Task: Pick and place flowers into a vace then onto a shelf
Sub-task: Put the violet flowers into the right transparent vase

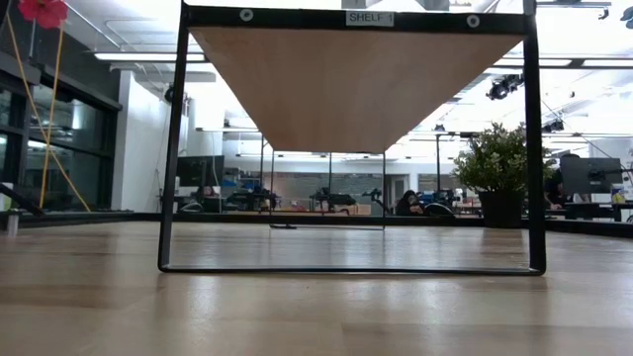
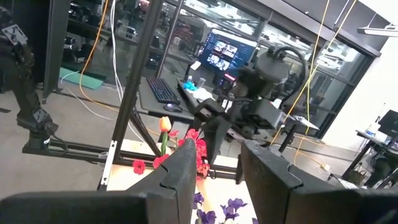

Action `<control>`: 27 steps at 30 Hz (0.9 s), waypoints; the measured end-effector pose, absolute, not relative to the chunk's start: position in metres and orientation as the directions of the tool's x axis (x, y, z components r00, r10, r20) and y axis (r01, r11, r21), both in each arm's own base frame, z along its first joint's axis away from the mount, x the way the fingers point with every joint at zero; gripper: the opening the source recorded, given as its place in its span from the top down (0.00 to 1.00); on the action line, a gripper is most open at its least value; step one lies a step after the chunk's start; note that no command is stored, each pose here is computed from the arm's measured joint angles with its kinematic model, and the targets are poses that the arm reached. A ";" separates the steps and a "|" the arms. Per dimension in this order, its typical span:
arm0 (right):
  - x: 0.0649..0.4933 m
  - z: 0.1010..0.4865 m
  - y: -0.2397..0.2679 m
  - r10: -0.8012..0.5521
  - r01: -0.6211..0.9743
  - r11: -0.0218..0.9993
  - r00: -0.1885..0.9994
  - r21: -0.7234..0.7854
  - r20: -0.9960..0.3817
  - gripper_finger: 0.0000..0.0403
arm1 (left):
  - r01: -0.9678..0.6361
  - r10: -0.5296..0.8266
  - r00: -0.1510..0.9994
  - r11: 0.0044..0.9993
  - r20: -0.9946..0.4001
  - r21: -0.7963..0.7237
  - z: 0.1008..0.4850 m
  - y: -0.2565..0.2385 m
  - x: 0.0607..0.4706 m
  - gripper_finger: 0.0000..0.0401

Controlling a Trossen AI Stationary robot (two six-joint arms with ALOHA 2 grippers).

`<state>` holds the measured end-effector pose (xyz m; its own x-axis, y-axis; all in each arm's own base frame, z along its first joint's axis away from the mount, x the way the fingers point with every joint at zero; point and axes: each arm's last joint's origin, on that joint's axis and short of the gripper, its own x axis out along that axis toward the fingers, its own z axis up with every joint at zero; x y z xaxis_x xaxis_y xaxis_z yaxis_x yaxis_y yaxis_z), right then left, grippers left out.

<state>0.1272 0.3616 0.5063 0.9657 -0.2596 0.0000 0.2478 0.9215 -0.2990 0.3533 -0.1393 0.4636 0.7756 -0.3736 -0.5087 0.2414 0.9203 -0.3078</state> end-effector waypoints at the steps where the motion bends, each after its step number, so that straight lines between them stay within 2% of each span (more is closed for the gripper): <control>1: 0.127 0.506 0.362 -0.258 0.247 0.922 0.966 -0.299 0.000 0.71 | 0.232 -0.378 0.765 0.917 -0.522 -0.323 0.462 -0.142 0.351 0.20; 7: 0.127 0.506 0.362 -0.255 0.243 0.919 0.967 -0.311 0.003 0.71 | 0.184 -0.384 0.697 0.912 -0.606 -0.367 0.448 -0.158 0.349 0.20; 27: 0.127 0.505 0.363 -0.251 0.239 0.918 0.968 -0.317 0.006 0.71 | 0.097 -0.280 0.615 0.955 -0.737 -0.282 0.379 -0.168 0.404 0.20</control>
